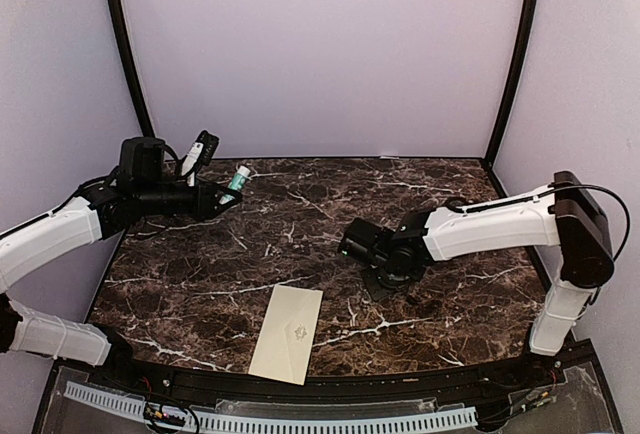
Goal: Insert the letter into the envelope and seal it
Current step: Adjust the solid glue cap at the center of the board.
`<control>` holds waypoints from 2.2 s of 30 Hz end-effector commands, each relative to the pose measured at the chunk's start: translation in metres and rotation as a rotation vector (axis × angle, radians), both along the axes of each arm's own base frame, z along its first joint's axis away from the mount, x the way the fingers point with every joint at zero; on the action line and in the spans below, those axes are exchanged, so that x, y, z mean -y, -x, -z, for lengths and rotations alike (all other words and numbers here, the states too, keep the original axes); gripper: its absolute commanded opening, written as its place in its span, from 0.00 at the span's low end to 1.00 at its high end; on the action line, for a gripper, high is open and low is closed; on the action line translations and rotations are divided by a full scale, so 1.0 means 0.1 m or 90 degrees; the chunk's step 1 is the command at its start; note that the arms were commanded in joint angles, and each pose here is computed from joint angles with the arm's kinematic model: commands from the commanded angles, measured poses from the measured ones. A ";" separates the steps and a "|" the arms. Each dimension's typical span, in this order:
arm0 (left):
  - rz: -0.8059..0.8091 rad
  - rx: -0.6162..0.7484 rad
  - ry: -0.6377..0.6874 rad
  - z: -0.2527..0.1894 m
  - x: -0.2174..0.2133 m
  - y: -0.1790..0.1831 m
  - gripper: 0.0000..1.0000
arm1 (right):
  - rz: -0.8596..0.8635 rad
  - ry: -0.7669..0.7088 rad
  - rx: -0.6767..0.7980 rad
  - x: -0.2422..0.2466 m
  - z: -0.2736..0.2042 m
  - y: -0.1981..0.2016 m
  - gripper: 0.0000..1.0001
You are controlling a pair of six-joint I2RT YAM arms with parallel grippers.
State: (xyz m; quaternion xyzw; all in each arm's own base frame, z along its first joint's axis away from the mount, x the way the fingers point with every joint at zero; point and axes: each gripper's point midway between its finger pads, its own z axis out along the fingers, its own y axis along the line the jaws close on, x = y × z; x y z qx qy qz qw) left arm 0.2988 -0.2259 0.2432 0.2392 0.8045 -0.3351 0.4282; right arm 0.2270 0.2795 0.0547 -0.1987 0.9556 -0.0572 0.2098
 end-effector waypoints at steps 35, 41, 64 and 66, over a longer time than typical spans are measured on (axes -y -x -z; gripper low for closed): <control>0.019 0.008 0.011 -0.04 0.02 0.06 0.00 | 0.037 0.061 0.054 0.12 0.14 0.09 0.34; 0.017 0.007 0.009 -0.04 0.01 0.06 0.00 | 0.026 -0.044 0.042 -0.06 -0.12 0.16 0.51; 0.019 0.000 0.004 0.02 0.02 0.04 0.00 | 0.083 -0.328 -0.061 0.28 0.08 0.25 0.54; 0.020 0.000 0.004 0.02 0.03 0.05 0.00 | 0.098 -0.317 -0.059 0.31 0.11 0.23 0.49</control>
